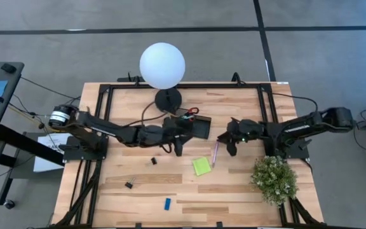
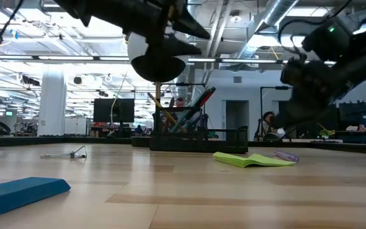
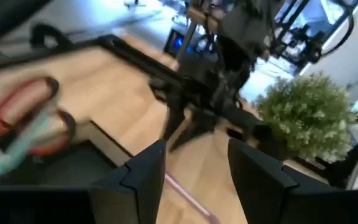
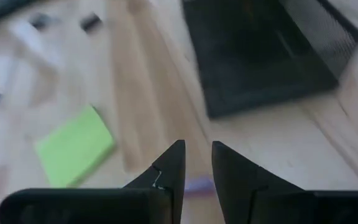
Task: Pick and place office supplies into organizer
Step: Put the purple mechanical pencil into the desk organizer
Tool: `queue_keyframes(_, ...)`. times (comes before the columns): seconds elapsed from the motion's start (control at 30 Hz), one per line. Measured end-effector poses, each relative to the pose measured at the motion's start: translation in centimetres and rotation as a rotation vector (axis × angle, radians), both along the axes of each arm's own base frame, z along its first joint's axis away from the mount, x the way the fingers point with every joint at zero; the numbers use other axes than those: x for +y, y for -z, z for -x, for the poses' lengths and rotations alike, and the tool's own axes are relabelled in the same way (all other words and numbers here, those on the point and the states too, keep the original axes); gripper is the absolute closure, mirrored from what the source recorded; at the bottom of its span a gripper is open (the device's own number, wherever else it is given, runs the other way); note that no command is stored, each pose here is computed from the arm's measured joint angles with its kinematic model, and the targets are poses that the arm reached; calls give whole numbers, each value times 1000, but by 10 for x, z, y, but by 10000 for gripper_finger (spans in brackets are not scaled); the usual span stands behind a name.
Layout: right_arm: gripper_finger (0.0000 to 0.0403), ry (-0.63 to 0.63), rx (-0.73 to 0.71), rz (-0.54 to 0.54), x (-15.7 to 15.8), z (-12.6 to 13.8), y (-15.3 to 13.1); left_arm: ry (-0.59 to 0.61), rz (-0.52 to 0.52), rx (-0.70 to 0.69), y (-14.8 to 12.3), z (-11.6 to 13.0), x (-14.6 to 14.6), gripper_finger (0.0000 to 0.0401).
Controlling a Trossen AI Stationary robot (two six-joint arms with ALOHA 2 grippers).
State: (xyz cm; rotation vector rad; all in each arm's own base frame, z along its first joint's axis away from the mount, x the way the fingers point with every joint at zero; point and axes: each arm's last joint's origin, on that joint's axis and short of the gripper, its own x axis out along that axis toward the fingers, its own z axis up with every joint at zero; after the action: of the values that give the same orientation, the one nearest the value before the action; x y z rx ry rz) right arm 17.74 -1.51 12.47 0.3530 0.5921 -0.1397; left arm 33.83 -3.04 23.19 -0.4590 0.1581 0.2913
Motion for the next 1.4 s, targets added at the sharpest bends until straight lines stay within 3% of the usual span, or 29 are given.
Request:
queue_keyframes(0.33, 331, 50, 45, 32, -14, 0, -1, 15, 109, 95, 51, -26, -6, 233)
queue_keyframes(0.53, 331, 80, 58, 30, -20, 2, 0, 109, 104, 171, 64, -75, -14, 233)
queue_keyframes(0.83, 331, 80, 39, 44, -21, 1, -2, 48, 96, 523, 76, -137, -8, 233)
queue_keyframes(0.97, 331, 78, 40, 47, -21, 1, -2, 96, 72, 519, 74, -161, -12, 233)
queue_keyframes(1.13, 331, 78, 42, 46, -21, 1, -2, 93, 87, 552, 77, -175, -14, 233)
queue_keyframes(1.4, 331, 76, 44, 46, -21, 1, -2, 16, 131, 626, 92, -173, -13, 233)
